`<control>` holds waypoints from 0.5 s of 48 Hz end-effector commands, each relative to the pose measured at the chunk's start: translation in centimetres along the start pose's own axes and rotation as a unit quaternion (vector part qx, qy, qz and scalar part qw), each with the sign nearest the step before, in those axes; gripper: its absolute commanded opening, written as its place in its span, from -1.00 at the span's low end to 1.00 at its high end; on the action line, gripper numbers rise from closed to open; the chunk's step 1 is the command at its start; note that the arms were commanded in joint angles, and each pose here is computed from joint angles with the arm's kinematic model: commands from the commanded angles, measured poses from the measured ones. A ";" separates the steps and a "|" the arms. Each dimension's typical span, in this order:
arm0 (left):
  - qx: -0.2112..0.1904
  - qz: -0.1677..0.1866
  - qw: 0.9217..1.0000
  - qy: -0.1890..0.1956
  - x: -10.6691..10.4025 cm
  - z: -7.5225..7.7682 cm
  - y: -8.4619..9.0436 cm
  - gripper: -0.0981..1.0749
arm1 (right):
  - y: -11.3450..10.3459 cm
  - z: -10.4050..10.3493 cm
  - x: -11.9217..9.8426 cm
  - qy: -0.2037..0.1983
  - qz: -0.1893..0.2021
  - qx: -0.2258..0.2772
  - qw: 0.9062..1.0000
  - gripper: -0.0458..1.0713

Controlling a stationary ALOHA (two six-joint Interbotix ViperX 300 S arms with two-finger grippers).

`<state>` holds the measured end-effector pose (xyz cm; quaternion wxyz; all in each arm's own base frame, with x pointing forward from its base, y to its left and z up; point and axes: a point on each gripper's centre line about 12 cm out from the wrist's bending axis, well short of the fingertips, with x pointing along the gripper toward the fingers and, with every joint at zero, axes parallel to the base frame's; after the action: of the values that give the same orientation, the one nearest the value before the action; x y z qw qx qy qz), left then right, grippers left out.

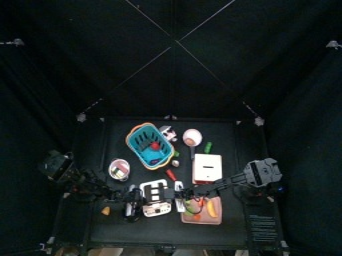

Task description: Cut sushi roll

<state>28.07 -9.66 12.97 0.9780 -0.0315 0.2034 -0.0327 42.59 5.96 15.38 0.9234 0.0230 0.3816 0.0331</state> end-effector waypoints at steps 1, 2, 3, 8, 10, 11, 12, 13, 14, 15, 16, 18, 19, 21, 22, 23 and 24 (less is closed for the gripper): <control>-0.002 -0.001 0.999 -0.033 0.0 1.9 0.2 -0.18 | -1.0 3.1 -2.0 -0.049 -0.005 0.011 0.999 -0.17; -0.003 0.000 0.999 -0.034 -0.1 1.9 0.3 -0.18 | -1.1 3.1 -2.0 -0.050 -0.005 0.011 0.999 -0.17; -0.004 0.001 0.999 -0.034 -0.1 1.9 0.3 -0.17 | -1.1 3.2 -2.1 -0.050 -0.006 0.011 0.999 -0.17; -0.006 0.004 0.999 -0.035 -0.2 1.9 0.6 -0.11 | -1.1 3.3 -2.1 -0.051 -0.005 0.011 0.999 -0.17; -0.006 0.004 0.999 -0.034 -0.2 1.9 0.6 -0.07 | -1.1 3.3 -2.1 -0.051 -0.005 0.011 0.999 -0.17; -0.006 0.004 0.999 -0.035 -0.2 1.9 0.6 -0.05 | -1.1 3.3 -2.1 -0.051 -0.006 0.012 0.999 -0.17; -0.006 0.004 0.999 -0.034 -0.2 1.9 0.6 -0.03 | -1.1 3.2 -2.0 -0.051 -0.006 0.012 0.999 -0.17; -0.006 0.004 0.999 -0.034 -0.2 1.9 0.6 0.01 | -1.1 3.3 -2.1 -0.051 -0.005 0.011 0.999 -0.17; -0.007 0.005 0.999 -0.035 -0.2 1.9 0.6 0.05 | -1.1 3.3 -2.1 -0.051 -0.006 0.010 0.999 -0.17; -0.006 0.005 0.999 -0.034 -0.2 1.9 0.6 0.08 | -1.1 3.3 -2.1 -0.051 -0.006 0.011 0.999 -0.17; -0.006 0.004 0.999 -0.034 -0.2 1.9 0.6 0.11 | -1.1 3.3 -2.1 -0.051 -0.006 0.011 0.999 -0.17; -0.007 0.005 0.999 -0.034 -0.2 1.9 0.7 0.18 | -1.1 3.3 -2.1 -0.051 -0.006 0.011 0.999 -0.17; -0.008 0.004 0.999 -0.035 -0.2 1.9 0.6 0.21 | -1.1 3.3 -2.2 -0.051 -0.006 0.011 0.999 -0.17; -0.008 0.005 0.999 -0.035 -0.2 1.9 0.7 0.28 | -1.1 3.4 -2.3 -0.053 -0.005 0.011 0.999 -0.17; -0.009 0.005 0.999 -0.036 -0.2 2.0 0.7 0.30 | -1.1 3.4 -2.4 -0.053 -0.006 0.011 0.999 -0.17; -0.009 0.005 0.999 -0.037 -0.2 2.0 0.7 0.33 | -1.1 3.4 -2.4 -0.053 -0.006 0.011 0.999 -0.17; -0.009 0.006 0.999 -0.036 -0.2 2.0 0.7 0.36 | -1.1 3.4 -2.5 -0.051 -0.006 0.011 0.999 -0.17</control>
<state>28.13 -8.58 13.70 0.9809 -0.0347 0.1902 -0.0216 42.91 5.06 16.22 0.9278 0.0259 0.3713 0.0246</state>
